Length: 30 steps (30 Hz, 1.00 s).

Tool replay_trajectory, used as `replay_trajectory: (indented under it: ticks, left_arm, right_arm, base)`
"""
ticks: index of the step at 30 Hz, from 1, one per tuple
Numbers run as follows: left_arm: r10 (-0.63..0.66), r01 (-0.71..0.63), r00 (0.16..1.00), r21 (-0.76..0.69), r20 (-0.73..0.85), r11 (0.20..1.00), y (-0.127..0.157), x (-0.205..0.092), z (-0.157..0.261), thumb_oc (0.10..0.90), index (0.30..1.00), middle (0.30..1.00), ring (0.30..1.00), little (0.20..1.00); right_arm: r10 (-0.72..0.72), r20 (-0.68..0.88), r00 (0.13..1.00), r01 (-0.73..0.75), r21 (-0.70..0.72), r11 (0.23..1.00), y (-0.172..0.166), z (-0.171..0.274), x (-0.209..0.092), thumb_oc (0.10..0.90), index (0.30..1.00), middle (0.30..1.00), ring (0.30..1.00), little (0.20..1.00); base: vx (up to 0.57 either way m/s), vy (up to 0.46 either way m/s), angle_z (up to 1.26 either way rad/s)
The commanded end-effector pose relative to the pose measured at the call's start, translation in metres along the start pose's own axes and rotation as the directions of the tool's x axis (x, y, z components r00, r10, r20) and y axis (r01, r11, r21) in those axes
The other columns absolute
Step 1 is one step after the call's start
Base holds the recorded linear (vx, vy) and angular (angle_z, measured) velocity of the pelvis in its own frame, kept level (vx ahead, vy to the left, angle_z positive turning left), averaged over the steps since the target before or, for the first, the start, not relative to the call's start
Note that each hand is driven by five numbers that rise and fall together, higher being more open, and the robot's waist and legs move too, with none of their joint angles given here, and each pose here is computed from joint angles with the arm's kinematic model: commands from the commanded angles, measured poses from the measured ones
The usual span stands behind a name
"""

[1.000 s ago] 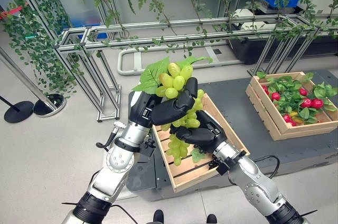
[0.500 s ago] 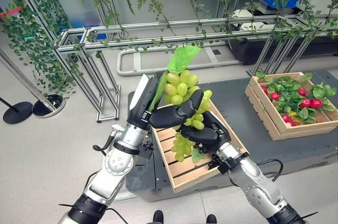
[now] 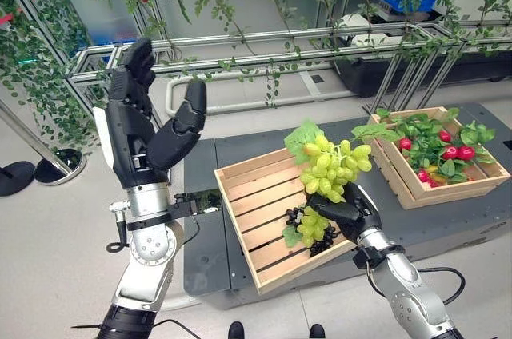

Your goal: Pick up the fruits from the basket on one side to the basket on the other side

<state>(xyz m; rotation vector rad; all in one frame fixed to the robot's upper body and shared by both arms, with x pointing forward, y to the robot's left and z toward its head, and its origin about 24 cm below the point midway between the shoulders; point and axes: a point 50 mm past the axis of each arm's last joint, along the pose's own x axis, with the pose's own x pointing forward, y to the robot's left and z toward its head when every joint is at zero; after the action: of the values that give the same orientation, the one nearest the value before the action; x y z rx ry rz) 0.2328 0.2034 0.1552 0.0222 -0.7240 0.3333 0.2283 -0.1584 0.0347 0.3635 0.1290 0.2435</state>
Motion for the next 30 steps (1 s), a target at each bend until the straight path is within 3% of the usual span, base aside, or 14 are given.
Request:
replay_trajectory:
  ticks: [1,8,10,16,23,30]
  left_arm:
    - [0.032,-0.030,0.983,-0.014,0.182,0.999,0.001,0.018,0.018,0.800,0.900,0.900,0.900,0.900]
    - [-0.106,0.113,0.985,-0.044,0.135,0.993,-0.005,0.019,0.012,0.800,0.900,0.900,0.900,0.900]
    - [-0.192,0.199,0.980,-0.134,0.059,0.971,-0.014,0.017,0.001,0.800,0.900,0.900,0.900,0.900]
    - [-0.308,0.314,0.949,-0.216,0.062,0.925,-0.029,0.015,0.002,0.800,0.900,0.900,0.900,0.900]
    - [-0.315,0.307,0.949,-0.247,0.008,0.919,-0.029,0.015,-0.003,0.800,0.900,0.900,0.900,0.900]
    - [-0.347,0.333,0.938,-0.221,-0.025,0.916,-0.025,0.010,-0.006,0.800,0.900,0.900,0.900,0.900]
  right_arm:
    - [0.186,0.343,0.921,-0.178,-0.055,0.983,0.029,0.069,0.020,0.400,0.300,0.300,0.300,0.300]
    - [0.266,0.349,0.899,-0.284,0.001,0.959,0.039,0.074,0.028,0.400,0.300,0.300,0.300,0.300]
    - [0.234,0.378,0.896,-0.277,0.061,0.959,0.038,0.070,0.027,0.400,0.300,0.300,0.300,0.300]
    - [0.226,0.473,0.852,-0.316,0.119,0.941,0.037,0.078,0.022,0.400,0.300,0.300,0.300,0.300]
    - [0.297,0.541,0.787,-0.398,0.077,0.914,0.043,0.089,0.023,0.400,0.300,0.300,0.300,0.300]
    - [0.326,0.560,0.762,-0.421,0.046,0.906,0.049,0.082,0.018,0.400,0.300,0.300,0.300,0.300]
  base:
    - [-0.02,0.160,-0.41]
    - [-0.09,0.325,-0.71]
    - [-0.18,0.491,-0.28]
    - [-0.15,0.287,-0.33]
    - [-0.19,0.091,-0.58]
    - [-0.14,-0.181,-0.38]
